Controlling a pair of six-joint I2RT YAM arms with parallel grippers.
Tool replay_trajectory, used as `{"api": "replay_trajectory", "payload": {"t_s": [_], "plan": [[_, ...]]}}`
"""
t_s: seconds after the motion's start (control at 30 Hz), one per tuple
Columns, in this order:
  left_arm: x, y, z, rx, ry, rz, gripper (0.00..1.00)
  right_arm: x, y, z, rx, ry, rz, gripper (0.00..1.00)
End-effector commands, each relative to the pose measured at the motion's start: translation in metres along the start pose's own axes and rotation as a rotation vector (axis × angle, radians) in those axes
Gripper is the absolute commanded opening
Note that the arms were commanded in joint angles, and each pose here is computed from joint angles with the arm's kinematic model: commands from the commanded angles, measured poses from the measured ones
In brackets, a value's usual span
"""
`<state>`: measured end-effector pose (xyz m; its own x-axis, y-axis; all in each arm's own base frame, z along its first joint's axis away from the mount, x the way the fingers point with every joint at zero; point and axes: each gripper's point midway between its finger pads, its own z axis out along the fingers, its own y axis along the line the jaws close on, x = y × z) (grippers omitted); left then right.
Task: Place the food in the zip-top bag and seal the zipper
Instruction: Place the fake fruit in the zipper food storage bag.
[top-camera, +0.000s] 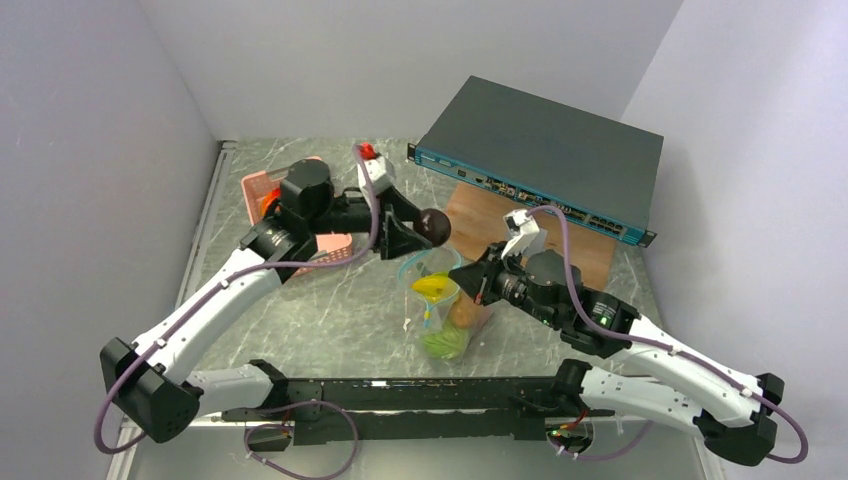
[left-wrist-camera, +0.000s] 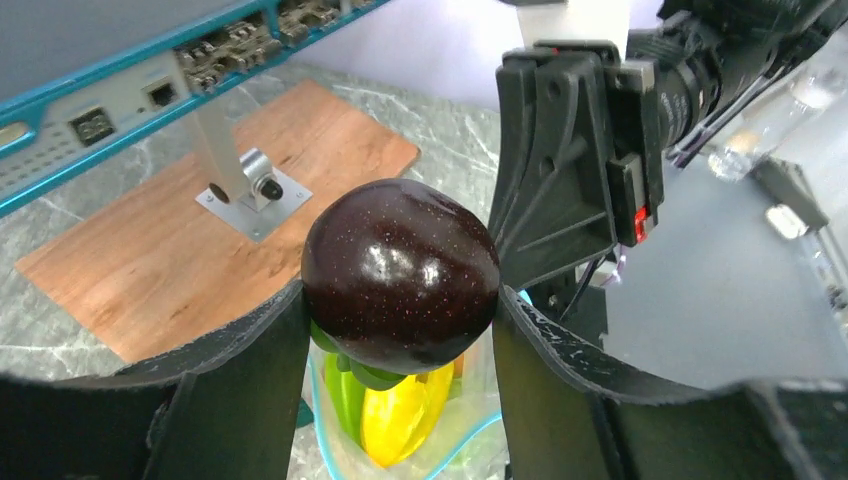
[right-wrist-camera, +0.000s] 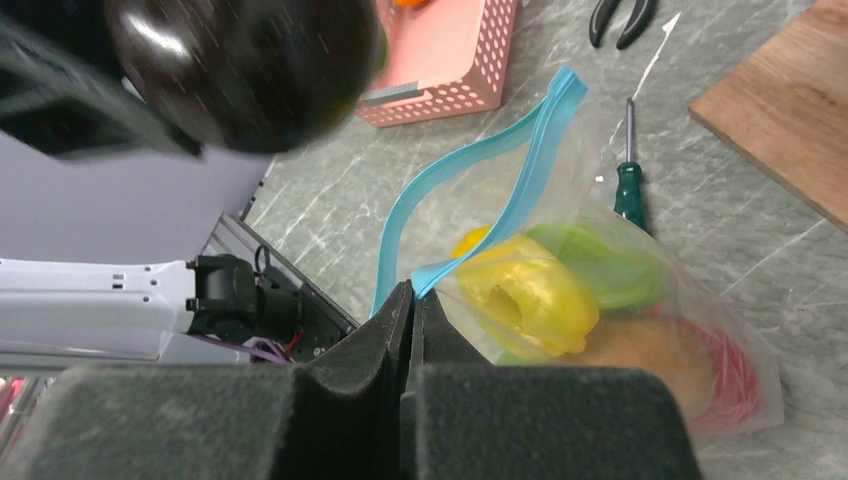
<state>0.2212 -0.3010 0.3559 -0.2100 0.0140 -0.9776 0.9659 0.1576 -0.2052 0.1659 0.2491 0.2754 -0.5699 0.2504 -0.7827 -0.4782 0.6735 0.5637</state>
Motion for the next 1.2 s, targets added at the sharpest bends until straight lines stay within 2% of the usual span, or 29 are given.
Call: {"api": "replay_trajectory", "payload": {"t_s": [0.0,0.33,0.6,0.83,0.97,1.03,1.17], "plan": [[0.016,-0.002,0.011,-0.033,0.112,0.163,0.51,-0.039,0.018,-0.015,-0.058,-0.139,0.023,0.0],[0.052,-0.013,0.027,0.065,0.259,0.168,0.53,-0.051,0.006,-0.031,-0.026,-0.218,0.043,0.0],[0.081,-0.029,0.04,0.148,0.364,0.157,0.54,-0.049,0.004,-0.031,-0.017,-0.216,0.042,0.0],[0.1,-0.04,0.047,0.19,0.428,0.149,0.67,-0.042,0.004,-0.026,-0.025,-0.193,0.046,0.0],[0.111,-0.051,0.05,0.232,0.466,0.147,0.81,-0.039,0.004,-0.024,-0.028,-0.182,0.043,0.0],[0.113,-0.051,0.051,0.212,0.472,0.165,0.92,-0.036,0.005,-0.022,-0.032,-0.167,0.041,0.0],[0.105,-0.04,0.048,0.115,0.455,0.212,0.97,-0.031,0.006,-0.02,-0.043,-0.154,0.047,0.0]]}}
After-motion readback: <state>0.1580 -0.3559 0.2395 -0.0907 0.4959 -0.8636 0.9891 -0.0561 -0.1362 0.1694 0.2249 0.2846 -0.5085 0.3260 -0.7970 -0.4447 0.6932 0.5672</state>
